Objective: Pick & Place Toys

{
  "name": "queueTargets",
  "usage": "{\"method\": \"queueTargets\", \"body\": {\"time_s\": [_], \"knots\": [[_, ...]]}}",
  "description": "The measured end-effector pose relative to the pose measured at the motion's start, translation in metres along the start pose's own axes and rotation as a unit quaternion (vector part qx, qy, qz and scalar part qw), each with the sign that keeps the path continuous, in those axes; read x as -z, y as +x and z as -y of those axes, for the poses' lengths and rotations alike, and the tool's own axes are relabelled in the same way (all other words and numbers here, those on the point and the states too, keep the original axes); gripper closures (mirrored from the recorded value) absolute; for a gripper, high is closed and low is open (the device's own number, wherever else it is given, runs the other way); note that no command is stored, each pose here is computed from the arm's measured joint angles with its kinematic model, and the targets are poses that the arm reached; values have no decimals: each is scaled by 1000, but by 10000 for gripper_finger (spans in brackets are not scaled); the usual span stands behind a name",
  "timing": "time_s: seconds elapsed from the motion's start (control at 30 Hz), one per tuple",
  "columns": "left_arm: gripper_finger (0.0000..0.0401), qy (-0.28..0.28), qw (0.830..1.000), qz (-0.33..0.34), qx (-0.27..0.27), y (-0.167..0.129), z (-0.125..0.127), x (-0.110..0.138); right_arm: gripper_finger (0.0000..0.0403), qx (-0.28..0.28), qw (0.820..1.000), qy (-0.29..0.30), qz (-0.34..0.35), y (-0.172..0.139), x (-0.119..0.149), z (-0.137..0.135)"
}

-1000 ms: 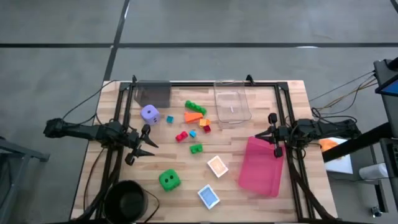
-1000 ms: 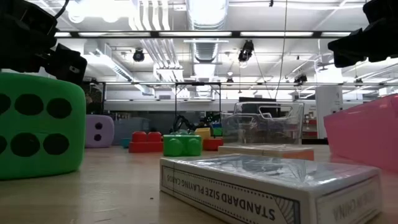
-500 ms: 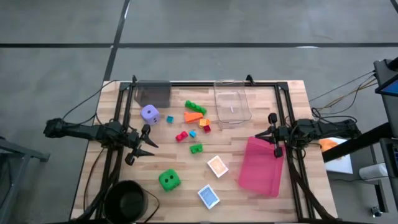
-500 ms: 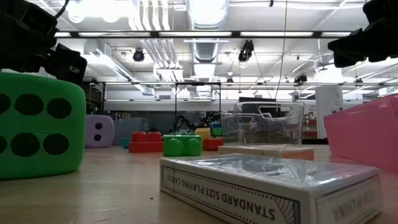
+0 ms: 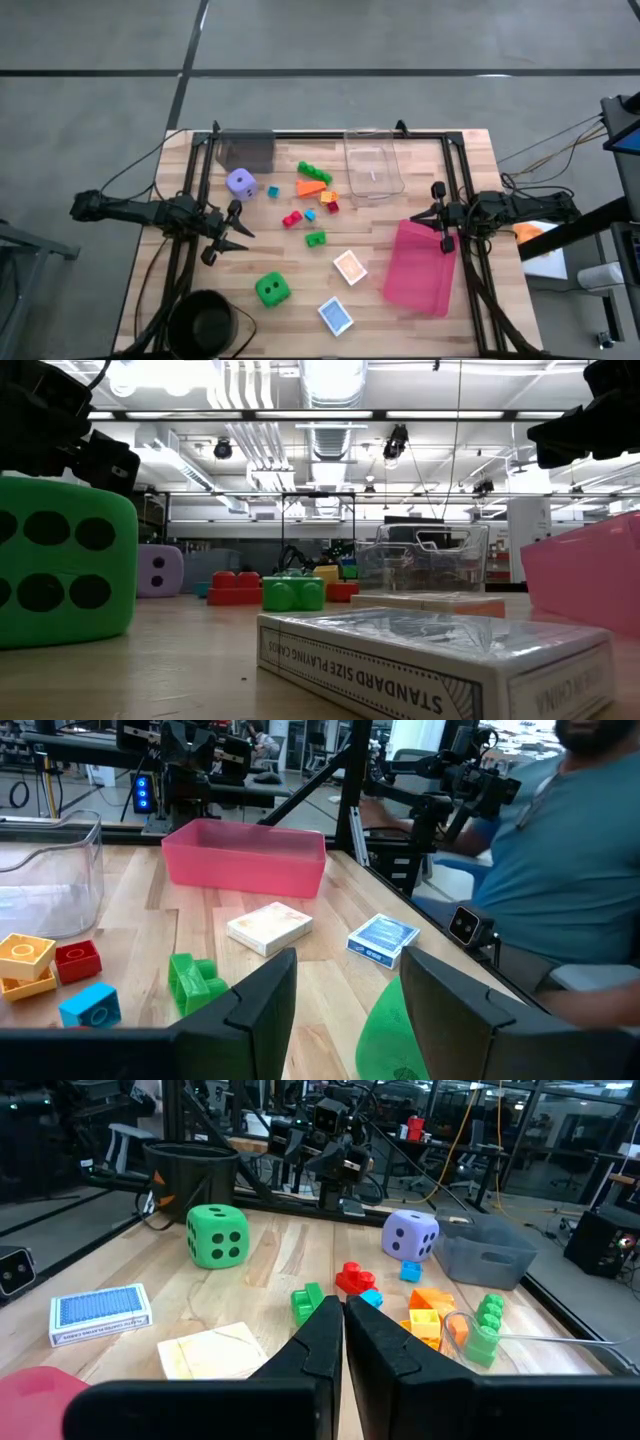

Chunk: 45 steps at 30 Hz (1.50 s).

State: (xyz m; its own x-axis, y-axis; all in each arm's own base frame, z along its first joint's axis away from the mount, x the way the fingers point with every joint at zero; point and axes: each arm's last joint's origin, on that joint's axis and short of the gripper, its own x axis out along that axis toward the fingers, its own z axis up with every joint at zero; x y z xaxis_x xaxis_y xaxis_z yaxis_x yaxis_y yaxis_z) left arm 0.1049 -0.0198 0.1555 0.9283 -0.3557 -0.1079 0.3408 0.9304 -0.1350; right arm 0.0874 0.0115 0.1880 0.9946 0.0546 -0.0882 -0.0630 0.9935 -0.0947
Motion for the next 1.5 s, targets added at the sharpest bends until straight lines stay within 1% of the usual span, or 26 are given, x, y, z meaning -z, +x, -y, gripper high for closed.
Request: {"method": "queueTargets", "body": {"time_s": [1.37, 1.5], "knots": [[219, 0, 1000, 0, 0, 0, 0, 0, 385, 0, 1000, 0, 0, 0, 0, 0], [219, 1, 999, 9, -38, 0, -2, -1, 385, 0, 1000, 0, 0, 0, 0, 0]]}}
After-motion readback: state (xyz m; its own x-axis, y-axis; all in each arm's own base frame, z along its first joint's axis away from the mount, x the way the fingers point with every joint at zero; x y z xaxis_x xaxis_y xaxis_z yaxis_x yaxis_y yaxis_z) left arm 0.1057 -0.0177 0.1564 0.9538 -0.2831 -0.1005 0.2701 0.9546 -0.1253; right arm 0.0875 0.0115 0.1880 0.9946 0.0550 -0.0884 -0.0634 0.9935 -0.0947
